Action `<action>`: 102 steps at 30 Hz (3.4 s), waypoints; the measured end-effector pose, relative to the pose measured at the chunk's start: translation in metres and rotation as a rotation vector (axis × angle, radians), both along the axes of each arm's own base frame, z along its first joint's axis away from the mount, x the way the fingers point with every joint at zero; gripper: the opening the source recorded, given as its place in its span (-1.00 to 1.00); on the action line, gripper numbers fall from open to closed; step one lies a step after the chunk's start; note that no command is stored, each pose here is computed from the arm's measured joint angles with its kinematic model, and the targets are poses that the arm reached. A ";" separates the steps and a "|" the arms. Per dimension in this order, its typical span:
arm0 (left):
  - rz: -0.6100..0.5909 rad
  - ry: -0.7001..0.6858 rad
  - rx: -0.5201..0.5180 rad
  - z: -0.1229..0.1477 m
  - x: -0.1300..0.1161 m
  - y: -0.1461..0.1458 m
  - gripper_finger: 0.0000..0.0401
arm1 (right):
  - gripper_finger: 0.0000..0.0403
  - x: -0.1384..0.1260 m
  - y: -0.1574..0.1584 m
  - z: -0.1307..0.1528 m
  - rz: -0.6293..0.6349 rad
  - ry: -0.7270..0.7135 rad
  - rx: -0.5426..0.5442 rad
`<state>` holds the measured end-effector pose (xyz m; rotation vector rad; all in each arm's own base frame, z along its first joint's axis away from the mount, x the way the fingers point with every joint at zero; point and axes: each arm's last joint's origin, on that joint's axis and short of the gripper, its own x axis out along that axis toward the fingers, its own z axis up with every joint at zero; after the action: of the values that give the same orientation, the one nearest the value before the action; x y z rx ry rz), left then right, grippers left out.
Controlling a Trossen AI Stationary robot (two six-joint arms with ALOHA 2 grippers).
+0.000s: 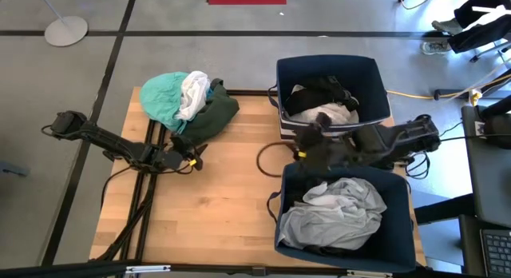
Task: Sort clothes
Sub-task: Put the green long sleeve into the bottom blue laundry organizer
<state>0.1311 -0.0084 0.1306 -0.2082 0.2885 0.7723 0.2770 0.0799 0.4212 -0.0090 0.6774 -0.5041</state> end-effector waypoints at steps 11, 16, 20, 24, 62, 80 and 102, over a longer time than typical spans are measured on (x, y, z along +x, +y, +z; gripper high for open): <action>-0.013 0.049 0.037 0.007 0.003 0.000 -0.04 | 0.00 0.079 -0.058 -0.002 0.268 -0.145 -0.083; -0.083 0.131 -0.021 -0.001 0.000 -0.001 -0.04 | 0.00 0.114 -0.081 -0.020 0.238 -0.185 -0.148; -0.150 0.177 -0.094 -0.006 -0.002 -0.003 -0.04 | 0.00 0.142 -0.102 -0.042 0.228 -0.198 -0.179; -0.191 0.183 -0.183 -0.009 -0.004 -0.007 -0.04 | 0.00 0.168 -0.126 -0.067 0.182 -0.226 -0.189; -0.217 0.227 -0.210 -0.021 -0.015 -0.015 -0.04 | 0.00 0.238 -0.212 -0.186 0.148 -0.326 -0.138; -0.216 0.225 -0.213 -0.021 -0.015 -0.015 -0.04 | 0.00 0.265 -0.157 -0.203 0.236 -0.294 -0.173; -0.212 0.221 -0.218 -0.021 -0.015 -0.015 -0.04 | 0.00 0.267 -0.209 -0.259 0.017 -0.273 -0.137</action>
<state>0.1164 -0.0236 0.1095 -0.2930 0.5964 0.5528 0.5445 -0.1296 0.1624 -0.0738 0.3750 -0.5231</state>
